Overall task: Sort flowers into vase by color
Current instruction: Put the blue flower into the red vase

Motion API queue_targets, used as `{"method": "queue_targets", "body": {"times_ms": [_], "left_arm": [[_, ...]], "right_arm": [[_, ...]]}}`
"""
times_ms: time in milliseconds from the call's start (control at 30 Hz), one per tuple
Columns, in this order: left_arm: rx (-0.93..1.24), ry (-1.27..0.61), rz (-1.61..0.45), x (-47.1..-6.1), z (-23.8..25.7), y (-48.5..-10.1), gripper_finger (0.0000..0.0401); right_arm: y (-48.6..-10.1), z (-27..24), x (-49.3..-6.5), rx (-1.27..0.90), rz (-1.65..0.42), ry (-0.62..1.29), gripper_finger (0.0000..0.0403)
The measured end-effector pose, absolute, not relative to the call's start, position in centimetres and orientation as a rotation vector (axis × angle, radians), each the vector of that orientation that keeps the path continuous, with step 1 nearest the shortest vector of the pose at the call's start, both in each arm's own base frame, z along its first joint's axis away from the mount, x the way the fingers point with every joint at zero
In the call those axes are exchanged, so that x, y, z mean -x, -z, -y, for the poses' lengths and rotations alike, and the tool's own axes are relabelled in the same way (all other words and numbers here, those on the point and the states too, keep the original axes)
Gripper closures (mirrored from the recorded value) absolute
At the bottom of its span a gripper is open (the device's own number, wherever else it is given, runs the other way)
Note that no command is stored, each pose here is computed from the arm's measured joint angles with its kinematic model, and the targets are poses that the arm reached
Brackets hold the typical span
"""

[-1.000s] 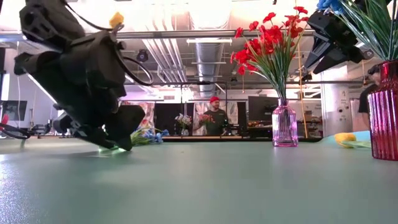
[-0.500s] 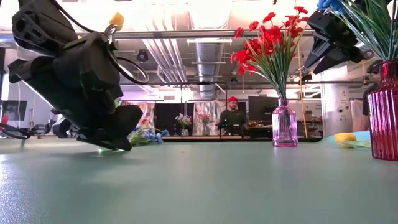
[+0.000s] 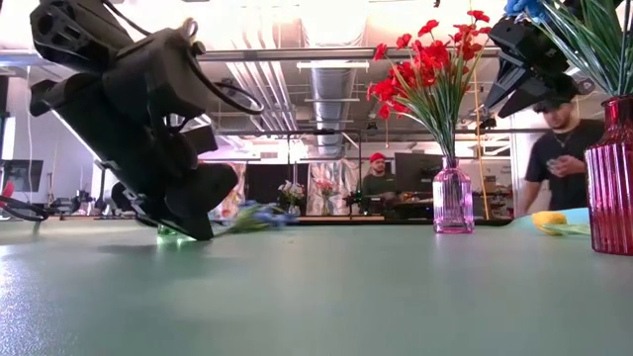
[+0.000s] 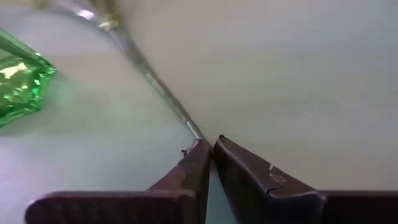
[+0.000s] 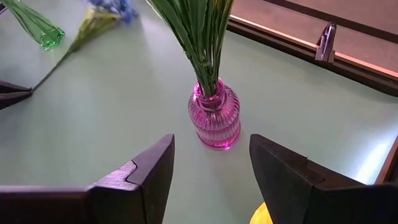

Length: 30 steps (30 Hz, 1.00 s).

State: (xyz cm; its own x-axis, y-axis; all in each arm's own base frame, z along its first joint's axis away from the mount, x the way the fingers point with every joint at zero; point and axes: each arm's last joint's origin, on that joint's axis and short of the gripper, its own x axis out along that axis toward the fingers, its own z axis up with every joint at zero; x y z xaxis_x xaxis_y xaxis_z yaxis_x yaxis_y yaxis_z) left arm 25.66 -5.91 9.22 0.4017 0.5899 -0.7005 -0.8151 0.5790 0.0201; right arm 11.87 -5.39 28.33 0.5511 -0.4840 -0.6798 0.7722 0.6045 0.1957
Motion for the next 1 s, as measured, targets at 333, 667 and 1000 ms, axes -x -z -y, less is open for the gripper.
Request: {"method": "queue_targets", "body": {"times_ms": [333, 667, 1000], "left_arm": [[0.305, -0.770, -0.794, -25.5, 8.1, -9.5, 0.0363], [0.374, -0.576, -0.867, -24.1, 11.0, -11.3, 0.0346], [0.340, -0.524, -0.787, -23.7, 10.8, -14.1, 0.0240]], "right_arm": [[-28.3, 5.4, -11.8, -0.516, -0.627, 0.784, 0.0202], [-28.3, 5.4, -11.8, -0.516, -0.627, 0.784, 0.0202], [-28.3, 5.4, -11.8, -0.516, -0.627, 0.784, 0.0202]]}}
